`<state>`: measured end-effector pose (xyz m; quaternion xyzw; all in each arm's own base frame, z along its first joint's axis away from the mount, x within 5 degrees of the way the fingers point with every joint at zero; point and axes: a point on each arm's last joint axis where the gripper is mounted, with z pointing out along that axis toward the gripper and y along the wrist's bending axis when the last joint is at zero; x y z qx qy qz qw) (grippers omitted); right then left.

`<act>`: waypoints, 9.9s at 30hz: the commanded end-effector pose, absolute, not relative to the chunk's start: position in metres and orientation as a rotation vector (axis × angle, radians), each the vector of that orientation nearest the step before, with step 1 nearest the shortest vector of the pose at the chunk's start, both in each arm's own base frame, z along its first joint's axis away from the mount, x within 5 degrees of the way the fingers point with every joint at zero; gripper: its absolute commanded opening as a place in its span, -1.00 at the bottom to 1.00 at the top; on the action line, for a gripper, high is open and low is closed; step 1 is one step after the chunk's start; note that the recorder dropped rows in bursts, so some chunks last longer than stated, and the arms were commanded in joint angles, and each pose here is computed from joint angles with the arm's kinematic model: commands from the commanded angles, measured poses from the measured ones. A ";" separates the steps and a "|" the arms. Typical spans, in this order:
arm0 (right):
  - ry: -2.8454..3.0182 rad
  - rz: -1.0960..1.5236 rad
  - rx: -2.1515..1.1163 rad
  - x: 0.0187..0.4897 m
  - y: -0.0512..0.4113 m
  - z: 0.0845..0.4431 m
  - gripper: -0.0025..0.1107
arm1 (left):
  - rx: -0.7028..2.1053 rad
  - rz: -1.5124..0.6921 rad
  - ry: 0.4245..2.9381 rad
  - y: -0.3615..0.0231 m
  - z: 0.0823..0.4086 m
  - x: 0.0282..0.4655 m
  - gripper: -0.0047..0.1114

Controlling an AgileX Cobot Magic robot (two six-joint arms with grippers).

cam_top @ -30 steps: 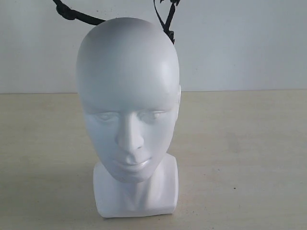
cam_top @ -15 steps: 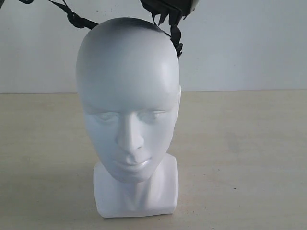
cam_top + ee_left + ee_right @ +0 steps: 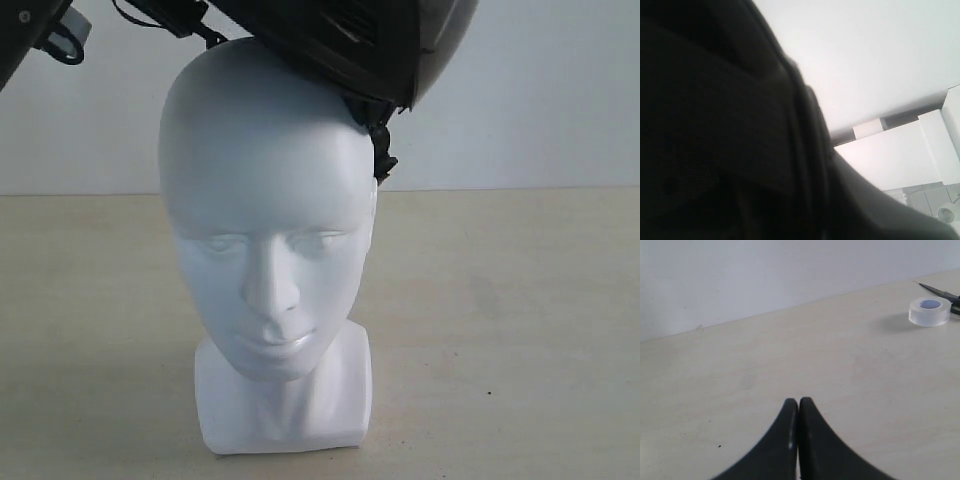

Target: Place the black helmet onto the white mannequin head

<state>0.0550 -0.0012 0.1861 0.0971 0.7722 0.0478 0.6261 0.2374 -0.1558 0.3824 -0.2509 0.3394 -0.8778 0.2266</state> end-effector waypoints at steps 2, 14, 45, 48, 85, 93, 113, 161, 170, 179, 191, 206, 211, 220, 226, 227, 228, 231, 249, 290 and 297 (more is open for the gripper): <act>1.752 0.098 0.221 0.055 -0.002 0.188 -0.96 | -0.608 -2.499 0.794 -0.145 0.398 0.220 -0.84; 1.752 0.098 0.221 0.055 -0.002 0.188 -0.96 | -0.680 -2.470 0.852 -0.139 0.376 0.211 -0.84; 1.752 0.098 0.221 0.055 -0.002 0.188 -0.96 | -0.678 -2.385 0.852 -0.121 0.372 0.220 -0.84; 1.752 0.098 0.221 0.055 -0.002 0.188 -0.96 | -0.676 -2.381 0.858 -0.121 0.371 0.221 -0.84; 1.752 0.098 0.221 0.055 -0.002 0.188 -0.96 | -0.732 -2.263 0.998 -0.117 0.336 0.229 -0.84; 1.752 0.098 0.221 0.055 -0.002 0.188 -0.96 | -0.776 -2.227 1.000 -0.109 0.328 0.231 -0.84; 1.752 0.098 0.221 0.055 -0.002 0.188 -0.96 | -0.808 -2.200 1.071 -0.113 0.312 0.237 -0.84; 1.750 0.097 0.221 0.055 -0.002 0.188 -0.96 | -0.615 -1.662 1.675 -0.085 0.234 0.221 -0.84; 1.750 0.097 0.221 0.055 -0.002 0.188 -0.96 | -0.616 -1.559 1.731 -0.083 0.228 0.223 -0.84; 1.750 0.097 0.221 0.055 -0.002 0.188 -0.96 | -0.683 -1.558 1.743 -0.081 0.226 0.224 -0.84; 1.750 0.097 0.221 0.055 -0.002 0.188 -0.96 | -0.704 -1.566 1.744 -0.081 0.225 0.224 -0.28; 1.750 0.097 0.221 0.055 -0.002 0.188 -0.96 | -0.747 -1.506 1.787 -0.079 0.220 0.225 0.19; 1.750 0.097 0.221 0.055 -0.002 0.188 -0.96 | -0.758 -1.489 1.799 -0.078 0.218 0.225 0.19; 1.750 0.097 0.221 0.055 -0.002 0.188 -0.96 | -0.677 -1.546 1.705 -0.080 0.230 0.228 0.19; 1.750 0.097 0.221 0.055 -0.002 0.188 -0.96 | -0.523 -1.594 1.627 -0.084 0.246 0.230 0.19; 1.750 0.097 0.221 0.055 -0.002 0.188 -0.96 | -0.522 -1.601 1.616 -0.084 0.248 0.230 0.19; 1.752 0.098 0.221 0.055 -0.002 0.188 -0.96 | -0.537 -1.605 1.598 -0.083 0.249 0.231 0.19; 1.752 0.098 0.221 0.055 -0.002 0.188 -0.96 | -0.518 -1.584 1.590 -0.082 0.249 0.231 0.19; 1.752 0.098 0.221 0.055 -0.002 0.188 -0.96 | -0.370 -1.520 1.539 -0.069 0.274 0.215 0.19; 1.597 0.467 0.282 0.050 0.013 0.321 -0.96 | -0.354 -1.559 1.338 -0.051 0.305 0.199 0.19; 2.192 0.525 0.164 0.096 0.028 0.319 -0.96 | -0.401 -1.590 1.248 -0.029 0.311 0.198 -0.09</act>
